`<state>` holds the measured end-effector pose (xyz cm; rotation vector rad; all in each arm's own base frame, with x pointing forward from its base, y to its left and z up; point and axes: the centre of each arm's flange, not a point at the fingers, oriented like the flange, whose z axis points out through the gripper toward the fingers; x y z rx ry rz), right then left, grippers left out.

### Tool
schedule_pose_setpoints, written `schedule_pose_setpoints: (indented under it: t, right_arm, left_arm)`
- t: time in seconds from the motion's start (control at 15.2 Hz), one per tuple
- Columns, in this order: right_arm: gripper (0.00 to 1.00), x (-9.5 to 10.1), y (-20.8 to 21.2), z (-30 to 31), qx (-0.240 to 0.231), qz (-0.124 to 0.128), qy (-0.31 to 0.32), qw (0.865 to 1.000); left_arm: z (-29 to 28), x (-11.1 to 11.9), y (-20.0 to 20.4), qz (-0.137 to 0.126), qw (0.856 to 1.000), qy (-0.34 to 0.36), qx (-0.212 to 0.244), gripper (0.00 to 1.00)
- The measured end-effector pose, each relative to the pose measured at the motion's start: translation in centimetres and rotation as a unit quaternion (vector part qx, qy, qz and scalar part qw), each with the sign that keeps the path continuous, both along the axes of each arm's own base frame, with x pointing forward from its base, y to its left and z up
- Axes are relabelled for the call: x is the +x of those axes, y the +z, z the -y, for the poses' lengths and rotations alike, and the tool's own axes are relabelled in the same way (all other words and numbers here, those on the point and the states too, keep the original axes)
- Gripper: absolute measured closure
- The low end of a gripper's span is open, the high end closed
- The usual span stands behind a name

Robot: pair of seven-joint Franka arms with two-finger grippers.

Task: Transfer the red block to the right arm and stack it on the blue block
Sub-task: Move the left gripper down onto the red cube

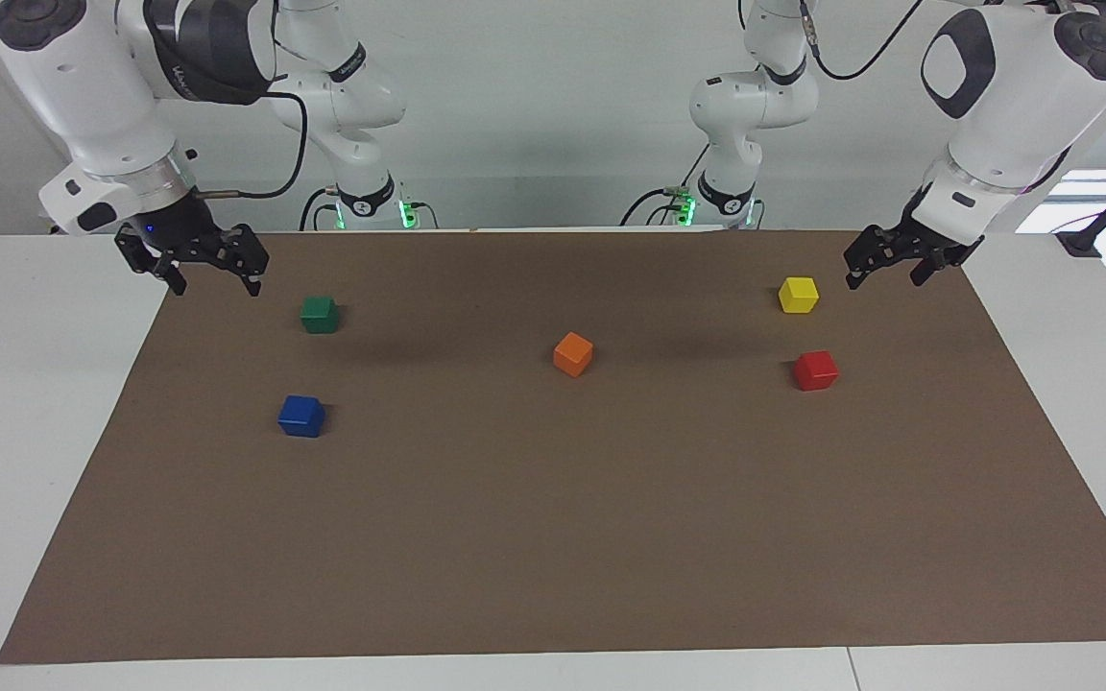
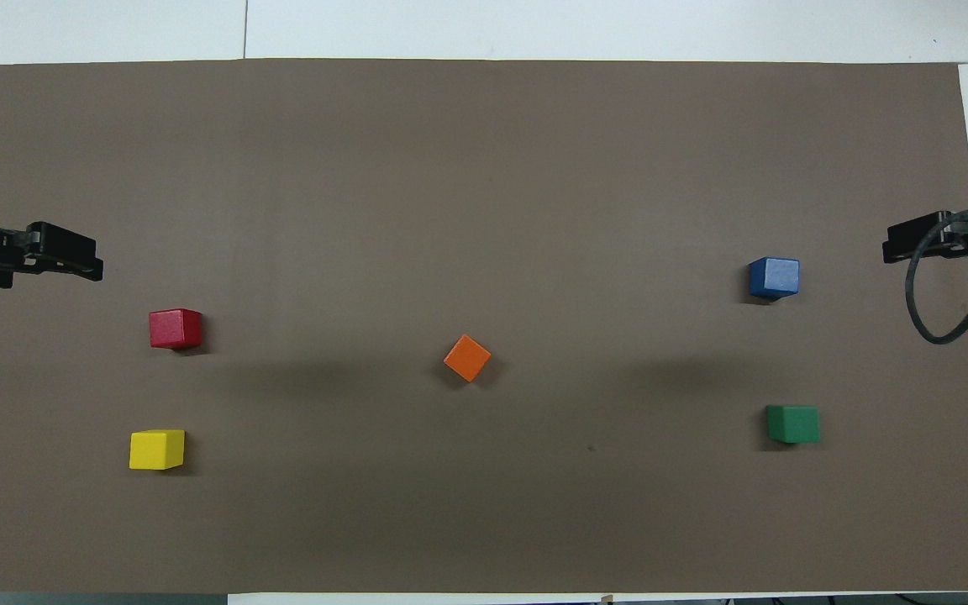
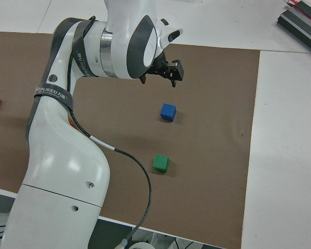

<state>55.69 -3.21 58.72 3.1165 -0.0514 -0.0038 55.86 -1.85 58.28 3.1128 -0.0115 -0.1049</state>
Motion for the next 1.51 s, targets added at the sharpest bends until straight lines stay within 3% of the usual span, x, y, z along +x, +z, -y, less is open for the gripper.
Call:
schedule_pose_setpoints:
  t: [0.59, 0.79, 0.92, 1.18, 1.51]
  right_arm:
    - [0.00, 0.0, 0.0, 0.2, 0.000, 0.000, -0.002, 1.000]
    - [0.00, 0.0, 0.0, 0.2, 0.000, 0.000, -0.002, 1.000]
    - [0.00, 0.0, 0.0, 0.2, 0.000, 0.000, -0.002, 1.000]
    - [0.00, 0.0, 0.0, 0.2, 0.000, 0.000, -0.002, 1.000]
    - [0.00, 0.0, -0.1, -0.4, 0.011, 0.000, 0.001, 1.000]
  left_arm:
    - [-0.6, 0.0, -0.1, 0.000, 1.000, 0.006, 0.000, 0.00]
    - [-1.0, 0.5, -0.6, 0.017, 1.000, 0.010, 0.000, 0.00]
    - [-1.4, 0.8, -2.3, 0.020, 1.000, 0.014, 0.000, 0.00]
    - [-1.7, 0.6, -7.4, 0.001, 1.000, 0.017, 0.000, 0.00]
    - [-1.8, -0.6, -15.1, 0.003, 1.000, 0.019, 0.003, 0.00]
